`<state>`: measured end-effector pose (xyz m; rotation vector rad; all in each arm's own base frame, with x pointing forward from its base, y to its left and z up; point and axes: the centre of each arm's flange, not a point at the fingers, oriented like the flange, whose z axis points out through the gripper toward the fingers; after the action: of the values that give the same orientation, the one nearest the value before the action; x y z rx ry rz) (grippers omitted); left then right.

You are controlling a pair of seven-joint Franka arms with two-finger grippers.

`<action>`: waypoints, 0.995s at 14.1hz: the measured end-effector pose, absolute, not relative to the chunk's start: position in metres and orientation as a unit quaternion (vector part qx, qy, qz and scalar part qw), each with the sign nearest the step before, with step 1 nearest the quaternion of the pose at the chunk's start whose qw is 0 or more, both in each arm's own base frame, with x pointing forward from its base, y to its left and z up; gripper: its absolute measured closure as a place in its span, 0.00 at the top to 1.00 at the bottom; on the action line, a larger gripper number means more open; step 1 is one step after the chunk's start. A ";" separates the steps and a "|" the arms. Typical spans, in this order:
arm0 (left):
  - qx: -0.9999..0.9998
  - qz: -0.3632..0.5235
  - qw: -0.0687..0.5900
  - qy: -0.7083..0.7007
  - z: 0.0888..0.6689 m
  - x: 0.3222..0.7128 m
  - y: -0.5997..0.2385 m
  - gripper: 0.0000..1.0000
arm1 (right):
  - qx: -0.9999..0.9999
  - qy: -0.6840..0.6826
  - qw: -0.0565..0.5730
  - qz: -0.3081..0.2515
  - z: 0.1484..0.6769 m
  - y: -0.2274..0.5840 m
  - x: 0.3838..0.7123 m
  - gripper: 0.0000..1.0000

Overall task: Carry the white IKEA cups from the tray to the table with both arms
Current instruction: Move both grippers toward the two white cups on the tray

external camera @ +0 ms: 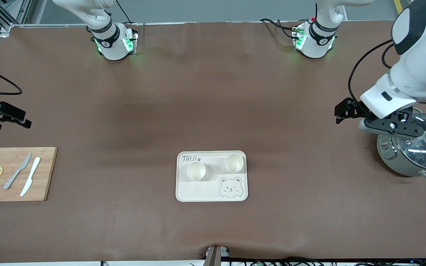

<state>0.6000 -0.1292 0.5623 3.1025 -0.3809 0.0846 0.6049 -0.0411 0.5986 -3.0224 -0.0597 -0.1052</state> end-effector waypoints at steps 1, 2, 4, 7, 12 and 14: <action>0.992 0.024 0.008 -0.123 0.553 0.604 -0.132 1.00 | -0.998 -0.012 0.060 -0.034 0.599 -0.033 0.605 1.00; 0.992 0.020 0.009 -0.124 0.543 0.609 -0.134 1.00 | -0.998 0.003 0.062 -0.033 0.599 -0.021 0.606 1.00; 0.992 0.020 0.013 -0.122 0.525 0.625 -0.138 1.00 | -0.997 0.029 0.065 -0.029 0.599 0.015 0.607 1.00; 0.995 0.011 0.020 -0.102 0.497 0.649 -0.167 1.00 | -0.996 0.054 0.070 -0.030 0.602 0.084 0.603 1.00; 0.997 -0.008 0.026 -0.069 0.417 0.659 -0.249 1.00 | -0.990 0.094 0.087 -0.052 0.587 0.202 0.599 1.00; 0.998 -0.009 0.029 -0.063 0.388 0.658 -0.276 1.00 | -0.988 0.110 0.088 -0.060 0.562 0.247 0.602 1.00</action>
<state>0.6576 -0.2757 0.3885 3.0772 -0.1936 -0.0265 0.6022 0.2466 0.5622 -2.9423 0.3265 -0.1781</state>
